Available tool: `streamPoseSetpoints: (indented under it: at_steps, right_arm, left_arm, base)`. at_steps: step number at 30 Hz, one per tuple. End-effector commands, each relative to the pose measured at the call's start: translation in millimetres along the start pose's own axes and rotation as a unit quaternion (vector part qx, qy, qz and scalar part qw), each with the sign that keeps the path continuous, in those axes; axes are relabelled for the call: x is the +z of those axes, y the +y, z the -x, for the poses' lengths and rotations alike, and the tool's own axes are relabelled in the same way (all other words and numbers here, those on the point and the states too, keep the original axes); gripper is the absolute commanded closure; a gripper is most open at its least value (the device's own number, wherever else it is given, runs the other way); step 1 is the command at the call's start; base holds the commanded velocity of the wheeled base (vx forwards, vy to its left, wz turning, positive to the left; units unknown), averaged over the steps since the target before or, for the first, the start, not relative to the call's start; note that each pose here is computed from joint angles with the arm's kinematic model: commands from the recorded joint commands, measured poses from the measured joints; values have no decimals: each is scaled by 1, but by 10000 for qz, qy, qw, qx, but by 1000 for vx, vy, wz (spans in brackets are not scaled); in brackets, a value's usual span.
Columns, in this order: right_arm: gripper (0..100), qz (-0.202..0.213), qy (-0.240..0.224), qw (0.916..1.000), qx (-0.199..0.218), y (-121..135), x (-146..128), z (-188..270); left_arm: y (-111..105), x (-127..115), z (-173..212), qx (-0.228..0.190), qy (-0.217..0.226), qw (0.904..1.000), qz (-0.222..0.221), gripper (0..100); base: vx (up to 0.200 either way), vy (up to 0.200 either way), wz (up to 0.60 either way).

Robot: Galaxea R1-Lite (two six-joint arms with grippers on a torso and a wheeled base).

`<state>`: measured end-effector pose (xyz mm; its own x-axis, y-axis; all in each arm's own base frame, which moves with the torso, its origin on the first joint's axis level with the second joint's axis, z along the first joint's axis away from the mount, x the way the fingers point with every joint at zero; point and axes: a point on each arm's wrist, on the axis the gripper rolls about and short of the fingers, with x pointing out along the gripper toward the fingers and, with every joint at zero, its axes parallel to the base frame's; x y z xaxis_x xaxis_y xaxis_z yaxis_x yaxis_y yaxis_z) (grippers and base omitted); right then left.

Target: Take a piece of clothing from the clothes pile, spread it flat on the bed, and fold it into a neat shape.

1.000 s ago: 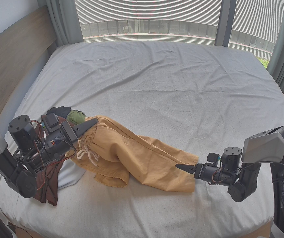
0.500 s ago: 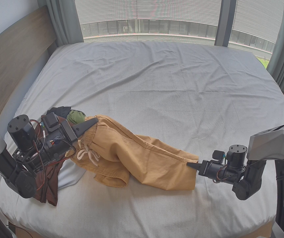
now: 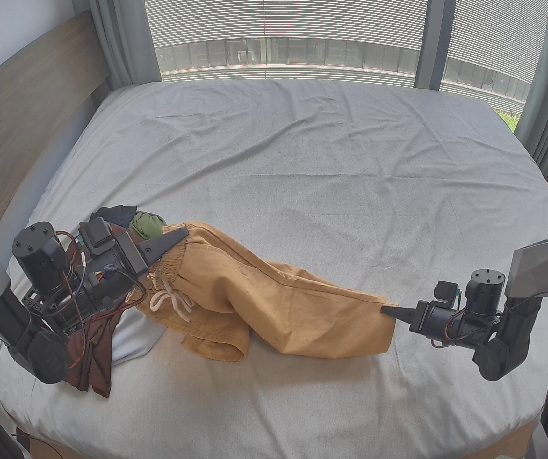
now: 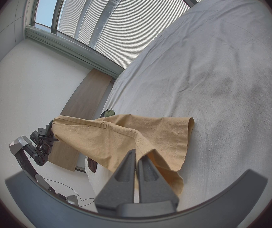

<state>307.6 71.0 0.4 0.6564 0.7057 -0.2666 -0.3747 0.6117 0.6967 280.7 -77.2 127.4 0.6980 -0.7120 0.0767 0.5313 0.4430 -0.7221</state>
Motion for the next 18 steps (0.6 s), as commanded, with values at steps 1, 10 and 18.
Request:
streamPoseSetpoints:
  at_steps: [1,10,18]
  right_arm:
    - [100,-44,198,9998,17,-8,-12,-14]
    - [0,82,294,9992,242,-6,-18,-39]
    - [0,79,265,9993,234,-13,-19,-47]
  left_arm:
    - [1,-2,2,27,31,10000,27,100]
    - [0,-2,2,27,21,10000,23,100]
    - [-1,-2,2,17,23,10000,11,100]
  base:
    - [0,0,0]
    - [0,0,0]
    - [0,0,0]
